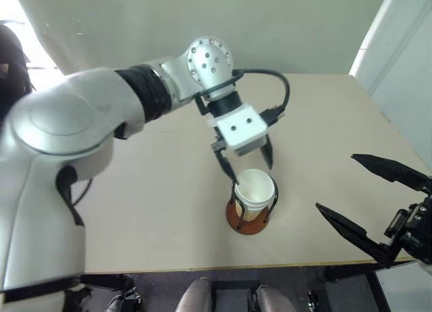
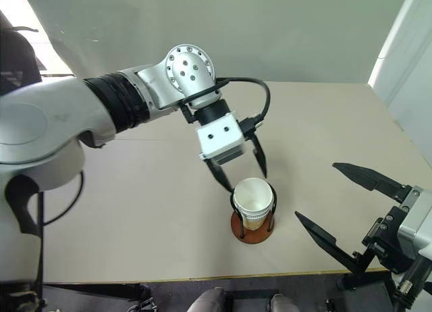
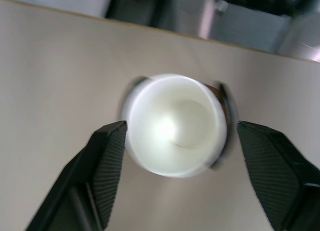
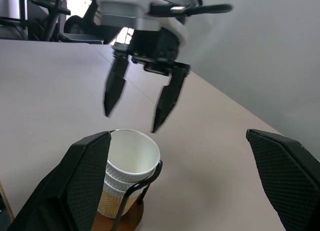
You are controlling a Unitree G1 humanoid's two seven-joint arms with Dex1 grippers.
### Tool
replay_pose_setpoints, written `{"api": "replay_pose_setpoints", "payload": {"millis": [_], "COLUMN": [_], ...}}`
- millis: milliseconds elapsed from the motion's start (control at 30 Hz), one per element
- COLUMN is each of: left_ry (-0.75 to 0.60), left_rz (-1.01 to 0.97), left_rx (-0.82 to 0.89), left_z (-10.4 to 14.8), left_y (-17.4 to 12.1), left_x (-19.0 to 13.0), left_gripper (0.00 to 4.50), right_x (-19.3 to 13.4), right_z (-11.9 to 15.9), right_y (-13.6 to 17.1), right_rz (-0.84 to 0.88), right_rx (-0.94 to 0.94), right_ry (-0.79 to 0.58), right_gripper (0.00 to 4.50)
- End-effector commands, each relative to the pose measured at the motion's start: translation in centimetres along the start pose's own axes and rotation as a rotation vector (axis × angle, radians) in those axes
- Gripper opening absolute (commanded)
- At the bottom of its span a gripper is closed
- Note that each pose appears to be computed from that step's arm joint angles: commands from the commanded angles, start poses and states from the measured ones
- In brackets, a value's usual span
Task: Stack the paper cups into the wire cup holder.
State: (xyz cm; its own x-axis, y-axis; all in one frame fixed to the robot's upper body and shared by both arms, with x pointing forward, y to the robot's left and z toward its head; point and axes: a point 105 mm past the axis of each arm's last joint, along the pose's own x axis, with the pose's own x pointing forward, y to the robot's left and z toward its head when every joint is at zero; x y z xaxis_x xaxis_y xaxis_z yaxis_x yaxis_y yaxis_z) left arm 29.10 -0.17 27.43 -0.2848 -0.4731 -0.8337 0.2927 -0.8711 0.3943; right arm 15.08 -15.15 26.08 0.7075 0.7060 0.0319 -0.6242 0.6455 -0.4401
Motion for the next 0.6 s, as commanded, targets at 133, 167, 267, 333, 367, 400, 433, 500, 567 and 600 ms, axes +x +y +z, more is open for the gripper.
{"api": "replay_pose_setpoints", "payload": {"millis": [133,167,267,333,367,400,433,500,567,600], "left_ry": [-0.148,-0.175,-0.229,-0.223,-0.214,-0.195,-0.179,-0.154,-0.125,-0.106], "left_rz": [0.436,0.492,0.646,0.720,0.757,0.795,0.817,0.860,0.910,0.932], "left_rx": [-0.071,-0.096,-0.167,-0.226,-0.261,-0.320,-0.365,-0.441,-0.524,-0.554], "left_z": [2.5,2.6,2.1,1.2,0.7,-0.2,-0.8,-1.7,-2.5,-2.8], "left_y": [4.3,4.2,2.9,1.3,0.3,-1.4,-2.7,-5.3,-7.8,-9.0], "left_x": [-7.5,-8.7,-12.0,-13.7,-14.5,-15.3,-15.8,-16.6,-16.9,-16.9], "left_gripper": [3.67,3.67,3.67,3.67,3.67,3.67,3.67,3.67,3.67,3.67], "right_x": [0.6,0.7,1.6,2.4,2.9,3.5,3.9,5.2,7.3,8.3], "right_z": [1.3,1.5,2.4,2.7,2.6,2.6,2.5,1.3,0.2,-0.1], "right_y": [-0.3,-0.5,-1.7,-3.8,-5.1,-6.4,-7.5,-9.3,-10.1,-10.2], "right_rz": [0.017,0.018,0.001,-0.048,-0.083,-0.122,-0.153,-0.197,-0.195,-0.188], "right_rx": [-0.016,-0.022,-0.055,-0.084,-0.100,-0.106,-0.103,-0.081,-0.071,-0.049], "right_ry": [-0.049,-0.057,-0.106,-0.136,-0.149,-0.175,-0.194,-0.224,-0.261,-0.281], "right_gripper": [4.50,4.50,4.50,4.50,4.50,4.50,4.50,4.50,4.50,4.50]}}
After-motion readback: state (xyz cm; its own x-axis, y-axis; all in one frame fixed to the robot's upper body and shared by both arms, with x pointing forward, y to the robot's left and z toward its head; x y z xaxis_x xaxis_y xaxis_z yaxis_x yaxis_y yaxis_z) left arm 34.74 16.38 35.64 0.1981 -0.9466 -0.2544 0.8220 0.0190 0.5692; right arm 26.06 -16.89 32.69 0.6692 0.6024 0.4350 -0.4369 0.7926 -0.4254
